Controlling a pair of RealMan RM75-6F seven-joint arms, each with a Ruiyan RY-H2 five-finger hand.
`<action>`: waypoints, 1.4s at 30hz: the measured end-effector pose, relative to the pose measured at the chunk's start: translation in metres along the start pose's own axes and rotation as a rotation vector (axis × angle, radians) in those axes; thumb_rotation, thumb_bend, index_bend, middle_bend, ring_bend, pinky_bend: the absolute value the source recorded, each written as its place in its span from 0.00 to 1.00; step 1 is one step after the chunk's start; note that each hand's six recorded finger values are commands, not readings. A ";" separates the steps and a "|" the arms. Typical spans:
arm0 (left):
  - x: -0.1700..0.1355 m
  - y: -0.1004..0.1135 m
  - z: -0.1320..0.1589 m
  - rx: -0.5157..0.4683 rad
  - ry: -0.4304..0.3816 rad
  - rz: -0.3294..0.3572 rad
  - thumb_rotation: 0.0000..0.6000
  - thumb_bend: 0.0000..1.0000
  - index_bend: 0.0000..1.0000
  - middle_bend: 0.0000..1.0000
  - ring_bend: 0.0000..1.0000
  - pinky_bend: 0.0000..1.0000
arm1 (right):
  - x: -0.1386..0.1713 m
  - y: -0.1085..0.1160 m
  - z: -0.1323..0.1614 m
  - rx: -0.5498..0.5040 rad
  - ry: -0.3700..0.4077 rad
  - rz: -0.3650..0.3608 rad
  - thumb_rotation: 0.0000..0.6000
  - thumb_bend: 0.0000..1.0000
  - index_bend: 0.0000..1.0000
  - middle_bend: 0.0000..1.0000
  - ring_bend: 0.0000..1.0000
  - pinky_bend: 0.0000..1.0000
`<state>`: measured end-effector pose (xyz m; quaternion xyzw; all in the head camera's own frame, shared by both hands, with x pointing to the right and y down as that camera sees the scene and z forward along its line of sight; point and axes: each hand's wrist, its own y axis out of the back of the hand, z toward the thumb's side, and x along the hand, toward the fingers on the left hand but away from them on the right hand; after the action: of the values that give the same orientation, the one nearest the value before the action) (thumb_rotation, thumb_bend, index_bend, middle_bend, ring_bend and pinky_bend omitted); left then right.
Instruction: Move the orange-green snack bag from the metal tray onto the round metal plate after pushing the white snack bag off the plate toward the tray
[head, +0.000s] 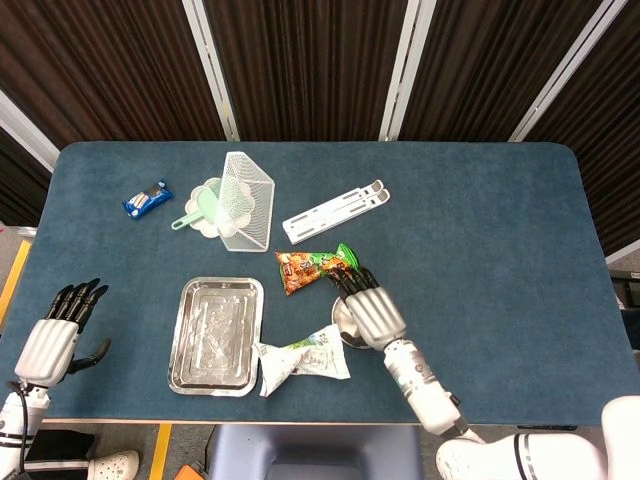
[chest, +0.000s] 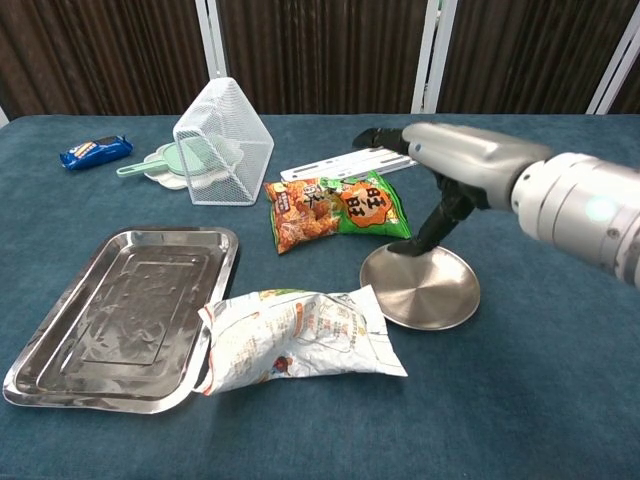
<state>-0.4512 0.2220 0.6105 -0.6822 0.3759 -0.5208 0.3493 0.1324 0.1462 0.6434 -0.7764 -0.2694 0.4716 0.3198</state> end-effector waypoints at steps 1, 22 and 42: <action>0.000 -0.001 0.000 0.001 0.001 -0.002 1.00 0.36 0.00 0.00 0.00 0.03 | -0.004 0.004 -0.004 -0.001 -0.013 -0.007 1.00 0.32 0.00 0.13 0.00 0.05; 0.007 -0.007 -0.016 0.023 0.060 -0.035 1.00 0.37 0.00 0.00 0.00 0.03 | -0.130 -0.037 0.030 0.107 -0.138 0.021 1.00 0.32 0.17 0.23 0.06 0.14; 0.004 -0.004 -0.010 0.041 0.050 -0.012 1.00 0.37 0.00 0.00 0.00 0.03 | -0.139 -0.028 0.022 0.069 -0.183 -0.154 1.00 0.54 0.89 0.76 0.70 0.76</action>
<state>-0.4597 0.2195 0.6179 -0.6639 0.3695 -0.5476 0.3505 0.0525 0.0696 0.7345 -0.6957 -0.3397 0.5235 0.3556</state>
